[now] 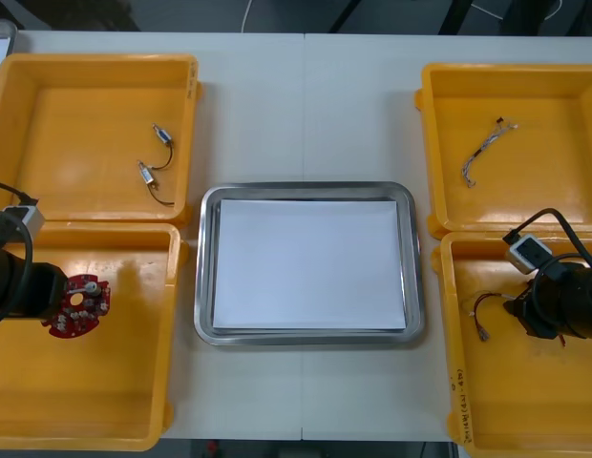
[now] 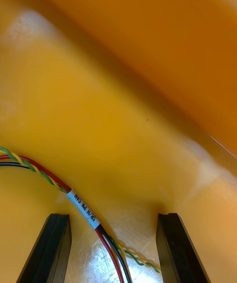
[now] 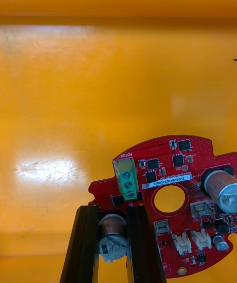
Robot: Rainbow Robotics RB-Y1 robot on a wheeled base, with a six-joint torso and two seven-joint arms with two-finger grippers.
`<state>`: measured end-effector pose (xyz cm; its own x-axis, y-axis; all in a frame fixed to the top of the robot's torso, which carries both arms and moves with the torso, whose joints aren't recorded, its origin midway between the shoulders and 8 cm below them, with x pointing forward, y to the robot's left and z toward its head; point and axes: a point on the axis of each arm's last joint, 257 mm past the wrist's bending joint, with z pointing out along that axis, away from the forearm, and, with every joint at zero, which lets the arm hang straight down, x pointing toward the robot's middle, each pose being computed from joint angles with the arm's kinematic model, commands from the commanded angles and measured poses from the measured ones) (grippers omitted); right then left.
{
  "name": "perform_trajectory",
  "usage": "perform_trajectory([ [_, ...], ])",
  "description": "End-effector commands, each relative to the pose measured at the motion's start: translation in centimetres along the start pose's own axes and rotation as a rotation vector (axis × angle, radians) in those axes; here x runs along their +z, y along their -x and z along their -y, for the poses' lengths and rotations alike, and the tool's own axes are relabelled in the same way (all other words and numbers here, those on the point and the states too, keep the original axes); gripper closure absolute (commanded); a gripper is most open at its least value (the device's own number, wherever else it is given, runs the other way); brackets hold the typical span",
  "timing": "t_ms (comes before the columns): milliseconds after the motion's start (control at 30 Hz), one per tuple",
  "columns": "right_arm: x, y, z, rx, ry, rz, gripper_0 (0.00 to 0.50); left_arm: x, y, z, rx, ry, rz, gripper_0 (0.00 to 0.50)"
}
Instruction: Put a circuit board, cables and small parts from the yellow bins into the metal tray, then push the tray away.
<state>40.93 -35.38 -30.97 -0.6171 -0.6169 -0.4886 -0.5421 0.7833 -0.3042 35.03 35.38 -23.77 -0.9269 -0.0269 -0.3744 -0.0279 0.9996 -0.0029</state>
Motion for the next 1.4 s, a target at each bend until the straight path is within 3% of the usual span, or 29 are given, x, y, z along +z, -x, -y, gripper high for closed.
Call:
perform_trajectory([
  [33,0.2,-1.9,-0.3,-0.009,0.006,-0.043,0.000,-3.3,2.6,0.1,0.017,0.031,0.060,0.500],
  [233,0.2,-2.4,-0.4,-0.005,0.009,-0.052,0.000,-4.7,3.5,1.5,0.038,0.005,0.070,0.500],
  [267,0.2,-2.4,-0.5,-0.002,0.011,-0.053,0.033,-4.9,3.8,1.8,0.043,0.000,0.078,0.500],
  [300,0.2,-2.4,-0.6,0.001,0.012,-0.052,0.107,-5.0,3.9,1.9,0.043,-0.004,0.079,0.500],
  [367,0.2,-2.4,-0.6,0.003,0.014,-0.052,0.395,-5.5,4.2,2.7,0.056,-0.024,0.078,0.500],
  [433,0.2,-2.4,-0.6,0.007,0.016,-0.051,0.500,-6.0,4.3,3.3,0.072,-0.030,0.069,0.500],
  [500,0.2,-2.3,-0.7,0.011,0.019,-0.050,0.500,-6.5,4.5,3.8,0.092,-0.024,0.068,0.500],
  [600,0.2,-2.4,-0.8,0.015,0.022,-0.051,0.500,-7.0,5.5,5.5,0.126,-0.035,0.091,0.500],
  [833,-0.4,-1.8,-0.2,0.017,0.014,-0.039,0.500,-7.3,6.5,9.5,0.148,-0.060,0.097,0.500],
  [1133,-4.0,-1.0,1.5,0.012,-0.002,-0.073,0.500,-6.1,6.5,14.7,0.216,-0.082,0.076,0.499],
  [1400,-7.8,-0.7,2.7,0.009,-0.013,-0.106,0.500,-3.9,6.4,19.3,0.271,-0.110,0.088,0.500],
])
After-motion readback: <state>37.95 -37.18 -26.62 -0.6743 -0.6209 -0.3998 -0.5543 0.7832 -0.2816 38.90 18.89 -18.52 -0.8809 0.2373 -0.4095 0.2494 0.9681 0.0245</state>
